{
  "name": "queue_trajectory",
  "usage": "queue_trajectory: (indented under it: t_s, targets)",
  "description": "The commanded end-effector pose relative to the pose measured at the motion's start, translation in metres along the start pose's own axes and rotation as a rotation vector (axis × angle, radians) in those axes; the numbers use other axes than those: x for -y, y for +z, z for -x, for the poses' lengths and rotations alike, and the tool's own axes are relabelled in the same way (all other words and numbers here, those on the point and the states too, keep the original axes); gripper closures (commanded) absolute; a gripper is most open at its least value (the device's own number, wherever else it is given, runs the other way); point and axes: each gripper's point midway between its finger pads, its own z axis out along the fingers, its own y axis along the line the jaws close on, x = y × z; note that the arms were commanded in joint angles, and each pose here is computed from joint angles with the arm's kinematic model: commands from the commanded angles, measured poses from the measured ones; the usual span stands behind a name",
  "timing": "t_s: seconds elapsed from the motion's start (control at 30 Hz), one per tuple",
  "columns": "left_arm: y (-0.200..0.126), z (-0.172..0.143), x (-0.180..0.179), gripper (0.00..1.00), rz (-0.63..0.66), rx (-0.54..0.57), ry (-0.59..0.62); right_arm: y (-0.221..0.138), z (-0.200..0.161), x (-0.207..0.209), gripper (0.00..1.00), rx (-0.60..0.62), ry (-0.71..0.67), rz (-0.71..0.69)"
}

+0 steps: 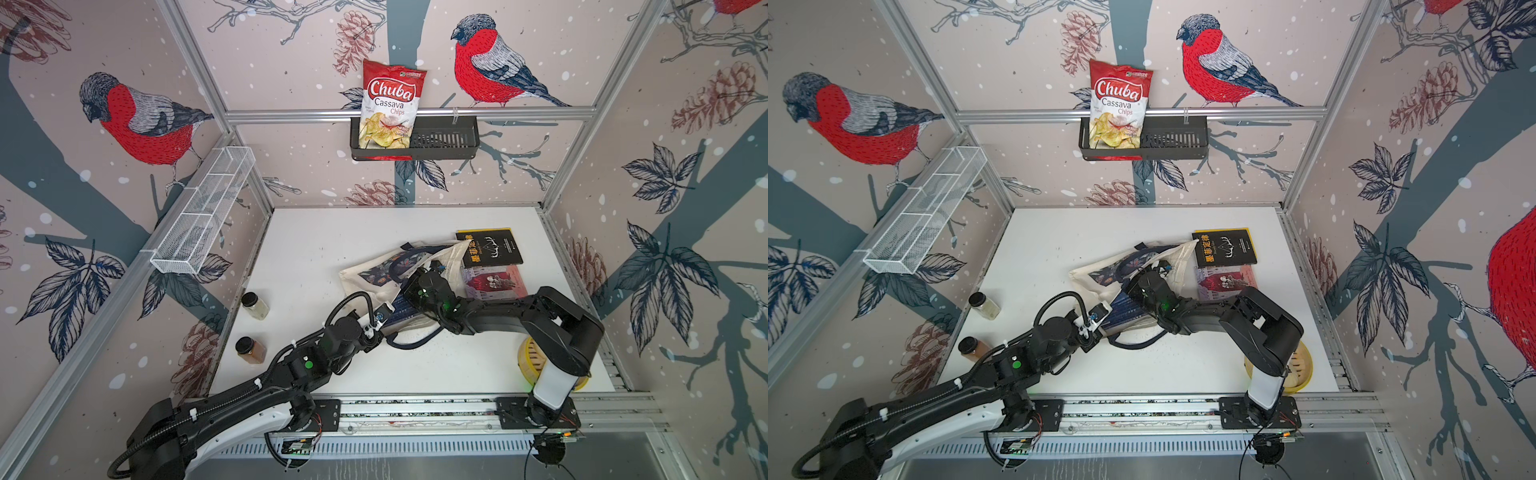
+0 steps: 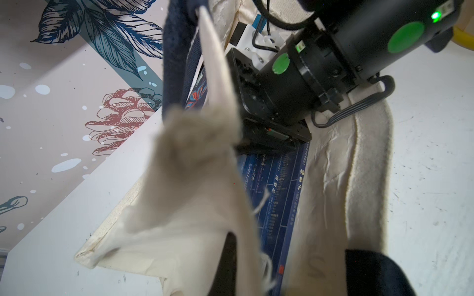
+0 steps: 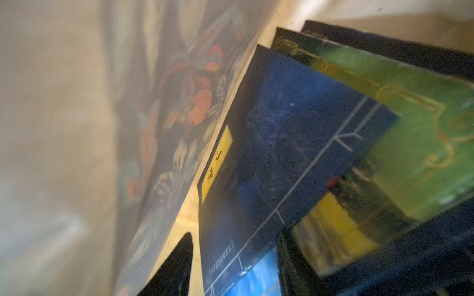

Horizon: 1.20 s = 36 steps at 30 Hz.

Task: Take out the books from the canvas bag
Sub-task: Pick up the book from the canvas bag.

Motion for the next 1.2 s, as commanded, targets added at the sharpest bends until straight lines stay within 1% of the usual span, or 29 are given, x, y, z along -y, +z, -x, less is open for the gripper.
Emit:
queue_trajectory:
  t_s: [0.0, 0.1, 0.2, 0.27, 0.33, 0.5, 0.67, 0.8, 0.87, 1.0, 1.1, 1.17]
  targets:
    - [-0.003, 0.030, -0.004, 1.00, 0.001, 0.121, -0.005, 0.009, -0.009, 0.053, 0.46, -0.052, 0.021, -0.208]
    - [-0.003, 0.031, -0.003, 1.00, -0.002, 0.122, -0.003, 0.013, -0.001, 0.049, 0.47, 0.004, 0.000, -0.226]
    - [-0.003, 0.031, -0.002, 1.00, -0.009, 0.126, -0.003, 0.015, 0.003, 0.029, 0.49, 0.032, -0.048, -0.176]
    - [-0.003, 0.031, -0.002, 1.00, -0.006, 0.127, -0.003, 0.011, 0.003, 0.023, 0.52, 0.041, -0.064, -0.169]
    - [-0.004, 0.032, -0.003, 1.00, -0.004, 0.129, -0.004, 0.003, -0.004, 0.024, 0.55, 0.048, -0.072, -0.150]
    - [-0.005, 0.033, -0.003, 1.00, -0.004, 0.136, -0.005, -0.018, -0.022, 0.036, 0.62, 0.014, -0.059, -0.136]
    - [-0.005, 0.034, -0.003, 1.00, -0.006, 0.135, -0.005, -0.039, -0.024, 0.038, 0.61, 0.035, -0.051, -0.113]
    - [-0.005, 0.032, -0.003, 1.00, -0.003, 0.132, -0.004, -0.046, -0.023, 0.039, 0.61, 0.036, -0.055, -0.110]
    - [-0.005, 0.033, -0.004, 1.00, -0.003, 0.134, -0.005, -0.048, -0.019, 0.038, 0.61, 0.057, -0.057, -0.110]
    - [-0.005, 0.034, -0.004, 1.00, -0.002, 0.136, -0.004, -0.039, -0.011, 0.035, 0.62, 0.082, -0.073, -0.104]
    - [-0.005, 0.032, -0.004, 1.00, -0.002, 0.131, -0.002, -0.025, -0.008, 0.041, 0.68, 0.056, -0.059, -0.112]
    - [-0.005, 0.033, -0.004, 1.00, 0.000, 0.134, -0.004, -0.020, -0.004, 0.045, 0.69, 0.061, -0.044, -0.113]
